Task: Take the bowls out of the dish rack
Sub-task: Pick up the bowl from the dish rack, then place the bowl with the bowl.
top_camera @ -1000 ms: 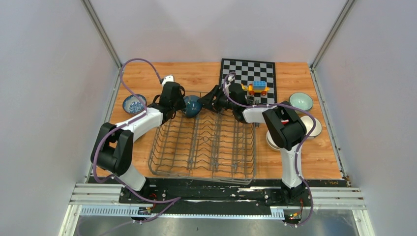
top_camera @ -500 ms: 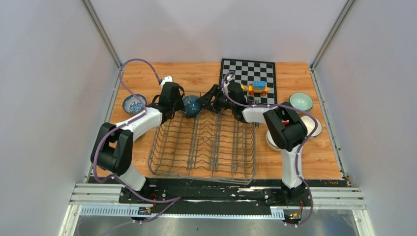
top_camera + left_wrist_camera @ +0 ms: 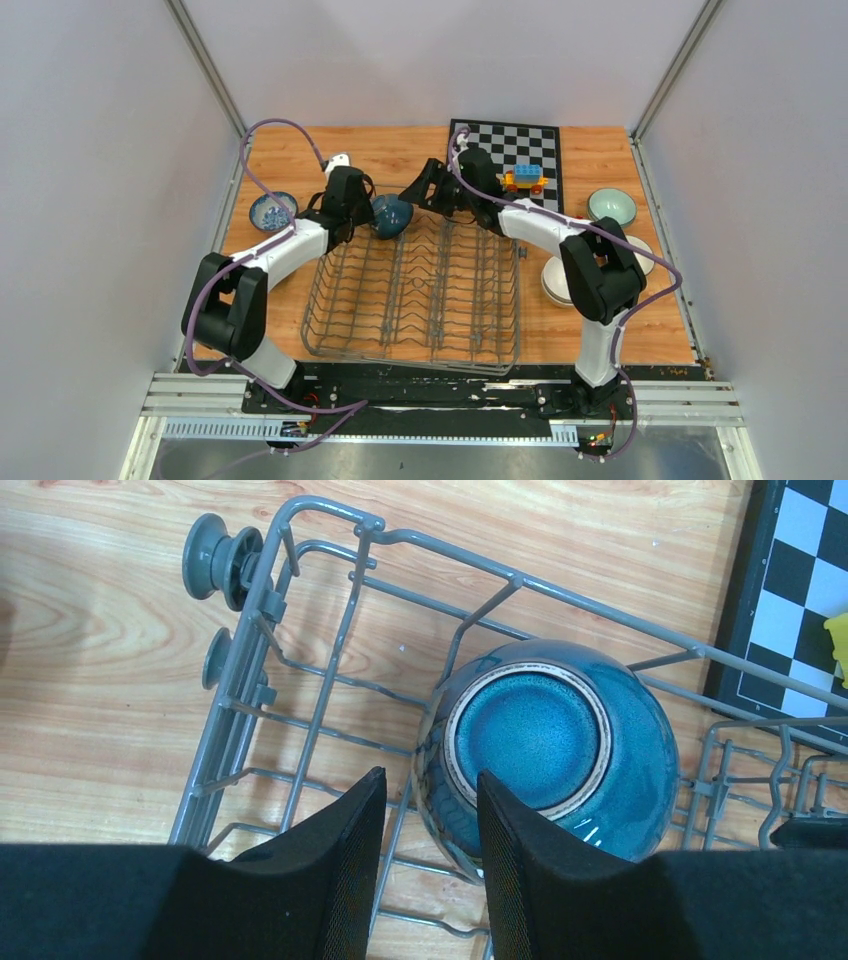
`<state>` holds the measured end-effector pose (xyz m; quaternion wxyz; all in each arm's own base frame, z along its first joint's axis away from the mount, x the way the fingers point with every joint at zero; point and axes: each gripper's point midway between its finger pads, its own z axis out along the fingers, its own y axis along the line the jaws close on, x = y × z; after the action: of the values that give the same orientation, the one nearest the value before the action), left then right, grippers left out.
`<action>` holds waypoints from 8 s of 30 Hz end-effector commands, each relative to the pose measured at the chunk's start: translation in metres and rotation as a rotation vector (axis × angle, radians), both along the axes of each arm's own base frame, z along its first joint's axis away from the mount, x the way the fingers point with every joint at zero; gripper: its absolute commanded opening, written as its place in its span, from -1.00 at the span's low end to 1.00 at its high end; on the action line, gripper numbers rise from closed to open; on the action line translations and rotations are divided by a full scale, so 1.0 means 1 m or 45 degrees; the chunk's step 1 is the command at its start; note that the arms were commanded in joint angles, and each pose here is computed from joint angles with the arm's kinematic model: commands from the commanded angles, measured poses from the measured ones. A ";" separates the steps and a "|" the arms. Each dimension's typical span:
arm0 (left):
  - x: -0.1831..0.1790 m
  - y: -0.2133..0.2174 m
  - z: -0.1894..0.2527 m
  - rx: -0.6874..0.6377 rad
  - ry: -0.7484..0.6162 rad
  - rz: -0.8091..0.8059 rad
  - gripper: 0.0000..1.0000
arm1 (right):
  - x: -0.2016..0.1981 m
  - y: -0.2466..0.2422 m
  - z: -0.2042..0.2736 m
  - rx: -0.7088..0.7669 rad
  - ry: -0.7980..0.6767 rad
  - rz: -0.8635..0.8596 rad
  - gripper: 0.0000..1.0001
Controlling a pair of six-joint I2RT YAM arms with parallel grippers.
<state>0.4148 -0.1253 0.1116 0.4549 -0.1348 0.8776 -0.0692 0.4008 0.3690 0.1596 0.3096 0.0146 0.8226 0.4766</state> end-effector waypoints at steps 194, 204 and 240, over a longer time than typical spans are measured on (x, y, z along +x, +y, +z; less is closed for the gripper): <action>-0.202 -0.120 0.173 -0.340 -0.393 -0.968 1.00 | -0.315 -0.115 0.087 -1.439 -1.725 1.223 -1.00; -0.229 -0.117 0.146 0.042 -0.195 -0.869 1.00 | -0.332 -0.116 0.067 -1.536 -1.768 1.365 -1.00; -0.272 -0.157 0.163 0.153 -0.032 -1.192 0.82 | -0.339 -0.099 0.062 -1.288 -1.554 1.447 -1.00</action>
<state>0.1504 -0.2783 0.2612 0.4008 0.2794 0.8482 -0.2044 0.0581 0.2589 0.1985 0.3497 -0.7909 0.5008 0.0376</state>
